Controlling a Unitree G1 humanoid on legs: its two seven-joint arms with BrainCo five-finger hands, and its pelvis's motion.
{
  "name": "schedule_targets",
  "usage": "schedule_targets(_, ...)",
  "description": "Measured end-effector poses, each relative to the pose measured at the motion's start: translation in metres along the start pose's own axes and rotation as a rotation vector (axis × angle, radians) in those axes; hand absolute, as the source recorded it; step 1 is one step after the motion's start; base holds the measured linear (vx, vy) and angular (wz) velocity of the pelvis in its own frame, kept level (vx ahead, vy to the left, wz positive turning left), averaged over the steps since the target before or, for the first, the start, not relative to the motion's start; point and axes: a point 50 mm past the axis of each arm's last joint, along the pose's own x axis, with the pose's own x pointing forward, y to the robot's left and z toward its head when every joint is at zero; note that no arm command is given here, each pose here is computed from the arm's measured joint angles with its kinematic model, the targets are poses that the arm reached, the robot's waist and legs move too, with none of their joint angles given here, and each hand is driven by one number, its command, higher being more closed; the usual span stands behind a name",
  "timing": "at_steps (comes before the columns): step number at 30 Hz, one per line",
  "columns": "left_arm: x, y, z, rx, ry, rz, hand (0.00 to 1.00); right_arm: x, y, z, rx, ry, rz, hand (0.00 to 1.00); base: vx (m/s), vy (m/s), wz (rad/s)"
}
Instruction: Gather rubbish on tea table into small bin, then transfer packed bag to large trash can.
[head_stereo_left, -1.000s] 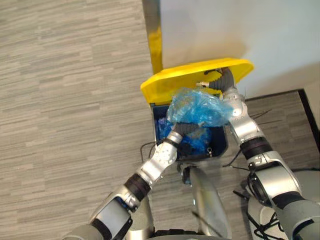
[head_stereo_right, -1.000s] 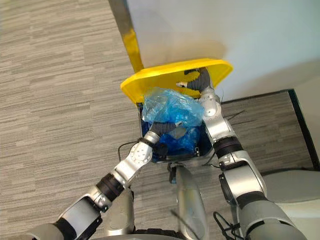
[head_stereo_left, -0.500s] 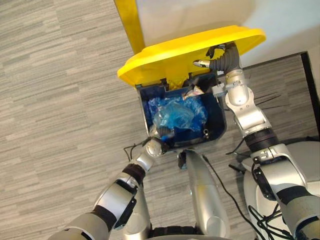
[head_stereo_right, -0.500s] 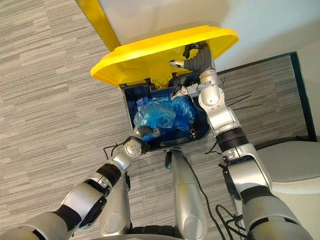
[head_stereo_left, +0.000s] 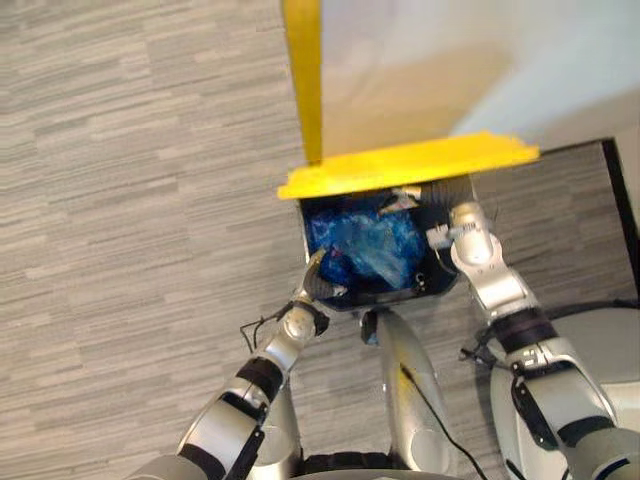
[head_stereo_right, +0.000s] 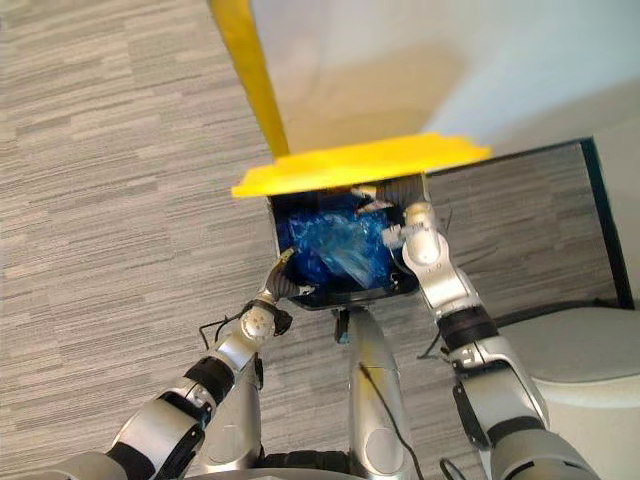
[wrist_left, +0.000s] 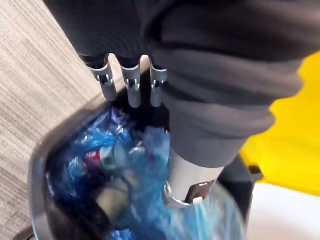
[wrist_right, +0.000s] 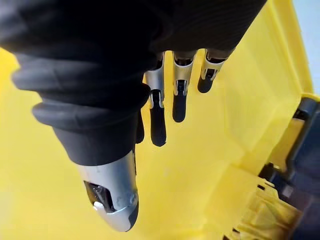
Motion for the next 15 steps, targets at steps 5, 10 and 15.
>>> schedule_targets(5,-0.048,0.027,-0.066,-0.073,0.192,0.073,0.00,-0.075,0.034,-0.059,0.080,0.278,0.105,0.00,-0.17,0.217,-0.60)
schedule_targets(10,-0.117,0.048,-0.127,-0.187,0.428,0.134,0.00,-0.183,0.047,-0.119,0.147,0.685,0.183,0.00,-0.19,0.115,-0.27)
schedule_targets(15,-0.140,0.031,-0.124,-0.310,0.429,0.095,0.00,-0.236,0.031,-0.135,0.158,0.859,0.136,0.00,-0.01,-0.119,-0.07)
